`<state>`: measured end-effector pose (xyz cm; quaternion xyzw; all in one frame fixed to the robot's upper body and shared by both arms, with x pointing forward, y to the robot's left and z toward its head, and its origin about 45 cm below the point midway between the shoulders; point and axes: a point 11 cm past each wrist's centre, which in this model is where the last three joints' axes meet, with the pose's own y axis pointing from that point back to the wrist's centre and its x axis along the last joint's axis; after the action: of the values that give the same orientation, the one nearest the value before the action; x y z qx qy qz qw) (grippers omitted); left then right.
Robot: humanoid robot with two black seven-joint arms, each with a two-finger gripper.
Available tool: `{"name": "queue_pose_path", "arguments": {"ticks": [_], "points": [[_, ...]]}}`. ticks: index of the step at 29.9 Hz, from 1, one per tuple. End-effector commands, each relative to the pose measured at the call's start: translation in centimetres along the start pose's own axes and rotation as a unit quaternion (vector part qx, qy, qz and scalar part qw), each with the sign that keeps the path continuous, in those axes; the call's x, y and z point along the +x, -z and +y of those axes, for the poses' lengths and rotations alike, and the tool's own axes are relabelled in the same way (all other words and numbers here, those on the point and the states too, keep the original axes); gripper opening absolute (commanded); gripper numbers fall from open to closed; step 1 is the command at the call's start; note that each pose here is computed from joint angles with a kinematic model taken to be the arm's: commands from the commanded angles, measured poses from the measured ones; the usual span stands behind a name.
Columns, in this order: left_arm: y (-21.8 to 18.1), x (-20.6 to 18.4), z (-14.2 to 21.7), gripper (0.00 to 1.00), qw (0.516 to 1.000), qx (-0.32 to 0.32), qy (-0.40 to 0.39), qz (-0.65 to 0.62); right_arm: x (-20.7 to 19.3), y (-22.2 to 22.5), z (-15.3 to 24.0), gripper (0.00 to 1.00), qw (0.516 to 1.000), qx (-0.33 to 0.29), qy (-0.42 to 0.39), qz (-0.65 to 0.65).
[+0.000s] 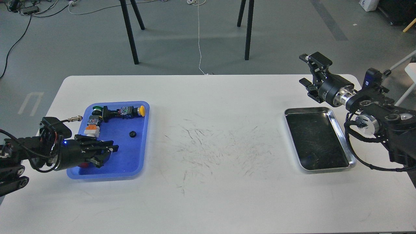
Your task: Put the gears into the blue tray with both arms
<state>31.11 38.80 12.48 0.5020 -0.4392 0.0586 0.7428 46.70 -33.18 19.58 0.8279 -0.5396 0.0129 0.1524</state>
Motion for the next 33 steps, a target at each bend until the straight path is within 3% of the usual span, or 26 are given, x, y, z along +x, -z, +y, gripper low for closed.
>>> {"name": "queue_pose_path", "arguments": {"ticks": [1, 16, 28, 33], "points": [[-0.27, -0.06, -0.23, 0.16, 1.0, -0.004, 0.0, 0.001, 0.0, 0.0, 0.0, 0.99, 1.0, 0.0, 0.0, -0.001], [-1.01, -0.11, -0.61, 0.19, 1.0, -0.015, -0.004, 0.002, 0.02, -0.01, -0.02, 0.99, 1.0, -0.001, -0.001, 0.0], [-0.97, 0.08, -0.6, 0.43, 1.0, -0.014, -0.014, -0.003, 0.05, 0.04, -0.01, 0.99, 1.0, 0.0, 0.0, 0.001], [-0.98, 0.03, -0.6, 0.44, 1.0, -0.014, -0.015, -0.003, -0.01, 0.05, -0.02, 0.99, 1.0, 0.0, 0.001, 0.001]]}}
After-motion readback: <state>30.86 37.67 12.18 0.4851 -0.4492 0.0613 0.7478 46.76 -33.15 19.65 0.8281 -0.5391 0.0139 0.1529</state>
